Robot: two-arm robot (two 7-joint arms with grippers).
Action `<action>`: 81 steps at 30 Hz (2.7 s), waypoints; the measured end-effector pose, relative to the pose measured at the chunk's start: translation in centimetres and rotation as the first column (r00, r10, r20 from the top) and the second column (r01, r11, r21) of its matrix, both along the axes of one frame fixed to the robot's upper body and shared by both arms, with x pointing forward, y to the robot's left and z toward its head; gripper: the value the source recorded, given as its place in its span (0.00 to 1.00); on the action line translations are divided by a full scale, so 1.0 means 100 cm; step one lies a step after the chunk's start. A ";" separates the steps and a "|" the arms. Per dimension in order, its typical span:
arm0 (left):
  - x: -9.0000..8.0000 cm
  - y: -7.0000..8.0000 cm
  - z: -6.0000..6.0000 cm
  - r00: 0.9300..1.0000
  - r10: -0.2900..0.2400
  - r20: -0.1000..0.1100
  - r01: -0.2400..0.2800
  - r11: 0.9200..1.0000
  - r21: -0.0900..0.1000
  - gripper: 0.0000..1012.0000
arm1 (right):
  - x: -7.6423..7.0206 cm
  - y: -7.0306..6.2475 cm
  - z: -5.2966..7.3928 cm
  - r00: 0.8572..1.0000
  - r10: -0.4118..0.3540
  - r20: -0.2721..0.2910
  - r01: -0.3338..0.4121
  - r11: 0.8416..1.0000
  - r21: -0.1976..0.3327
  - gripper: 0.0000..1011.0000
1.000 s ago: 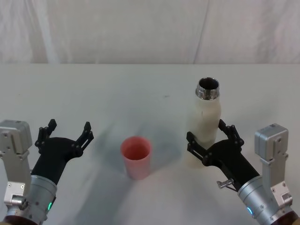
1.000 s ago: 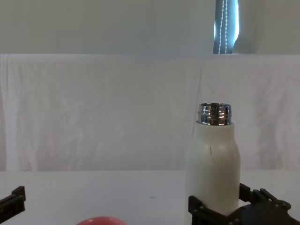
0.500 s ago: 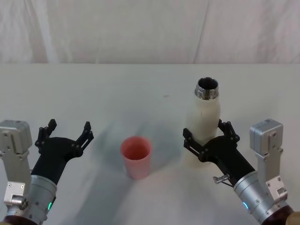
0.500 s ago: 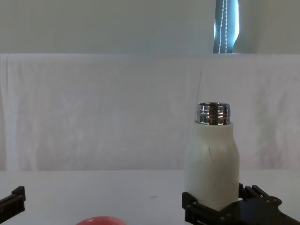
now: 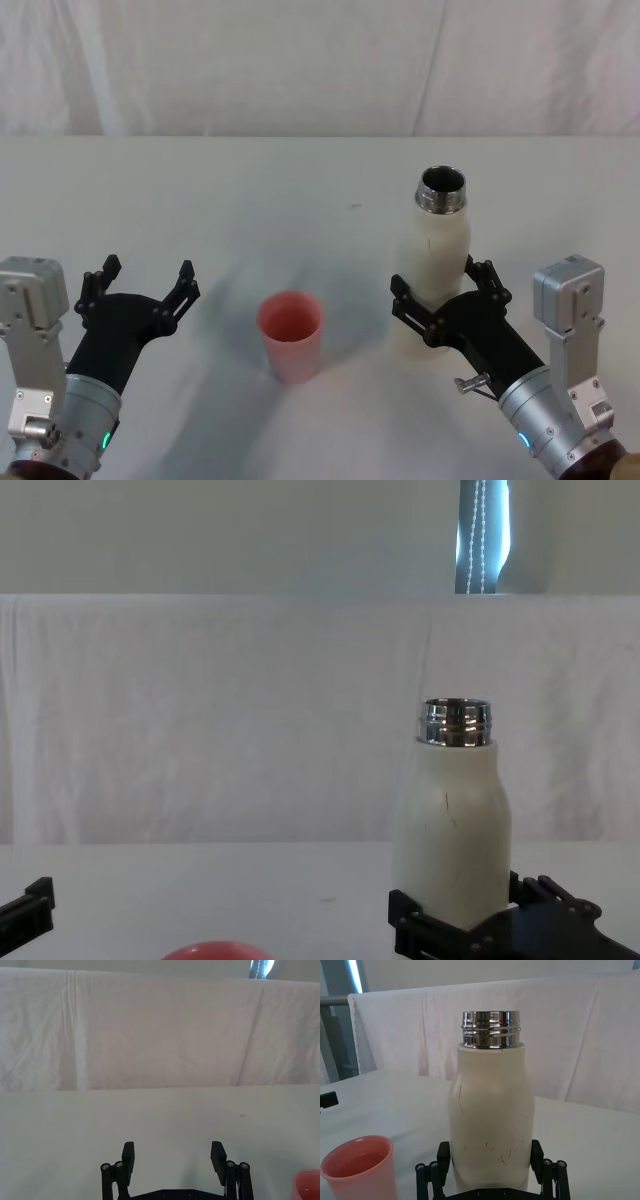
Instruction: Grasp the thermos with one hand and pour water into the cup lid.
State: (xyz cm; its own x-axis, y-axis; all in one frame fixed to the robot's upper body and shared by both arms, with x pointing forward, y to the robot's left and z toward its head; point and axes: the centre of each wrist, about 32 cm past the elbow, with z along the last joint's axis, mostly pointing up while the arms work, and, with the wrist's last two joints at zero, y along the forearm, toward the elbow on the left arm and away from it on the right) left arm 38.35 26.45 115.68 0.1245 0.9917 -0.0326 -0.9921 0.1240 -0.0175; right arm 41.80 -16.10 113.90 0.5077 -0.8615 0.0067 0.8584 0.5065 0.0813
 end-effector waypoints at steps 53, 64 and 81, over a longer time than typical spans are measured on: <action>0.000 0.000 0.000 1.000 0.000 0.000 0.000 1.000 0.000 0.99 | 0.006 -0.003 0.020 0.994 0.036 0.099 -0.026 0.995 -0.096 0.94; 0.000 0.000 0.000 1.000 0.000 0.000 0.000 1.000 0.000 0.99 | 0.008 -0.005 0.029 0.988 0.050 0.143 -0.021 0.980 -0.199 0.94; 0.000 0.000 0.000 1.000 0.000 0.000 0.000 1.000 0.000 0.99 | 0.009 -0.007 0.050 0.964 0.035 0.263 0.065 0.930 -0.363 0.94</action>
